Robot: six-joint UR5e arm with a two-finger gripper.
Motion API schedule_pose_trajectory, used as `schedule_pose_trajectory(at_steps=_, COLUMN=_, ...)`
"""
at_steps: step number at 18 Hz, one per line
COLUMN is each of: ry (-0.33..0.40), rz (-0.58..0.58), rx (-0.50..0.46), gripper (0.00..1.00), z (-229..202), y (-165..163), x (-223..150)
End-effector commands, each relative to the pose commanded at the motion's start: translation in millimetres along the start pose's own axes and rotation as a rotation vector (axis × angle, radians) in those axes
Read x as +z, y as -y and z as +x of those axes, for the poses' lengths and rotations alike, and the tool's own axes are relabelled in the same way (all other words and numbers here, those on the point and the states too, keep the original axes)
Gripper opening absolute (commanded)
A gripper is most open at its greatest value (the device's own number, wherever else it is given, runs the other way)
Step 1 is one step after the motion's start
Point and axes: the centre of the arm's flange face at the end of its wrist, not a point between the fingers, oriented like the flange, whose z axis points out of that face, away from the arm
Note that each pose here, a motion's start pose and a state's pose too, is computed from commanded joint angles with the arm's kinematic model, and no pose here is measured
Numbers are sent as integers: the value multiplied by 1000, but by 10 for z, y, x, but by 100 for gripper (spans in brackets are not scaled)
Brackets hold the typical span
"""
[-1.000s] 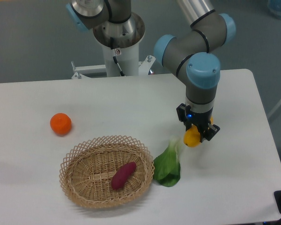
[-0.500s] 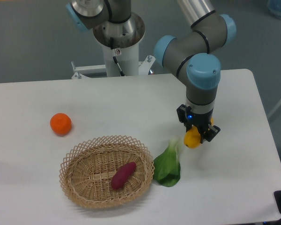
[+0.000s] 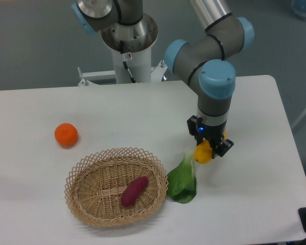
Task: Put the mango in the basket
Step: 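Carry the held mango over to the wicker basket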
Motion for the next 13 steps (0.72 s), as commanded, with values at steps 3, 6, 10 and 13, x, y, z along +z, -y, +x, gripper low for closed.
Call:
schedule_pose_trajectory(at_steps=3, ry=4, rz=11, rx=-16, gripper=57, z=150, y=319, x=-36)
schedule_pose_trajectory(at_steps=6, ry=14, rz=28, rx=-26, gripper=57, z=315, y=673, x=-124)
schedule_pose_trajectory(at_steps=10, ry=20, rz=44, rx=-30, gripper=57, z=518, y=1030, x=-192)
schedule_pose_trajectory(at_steps=13, ry=8, rz=46, rx=-14, gripper=57, z=701, y=1257, x=-152)
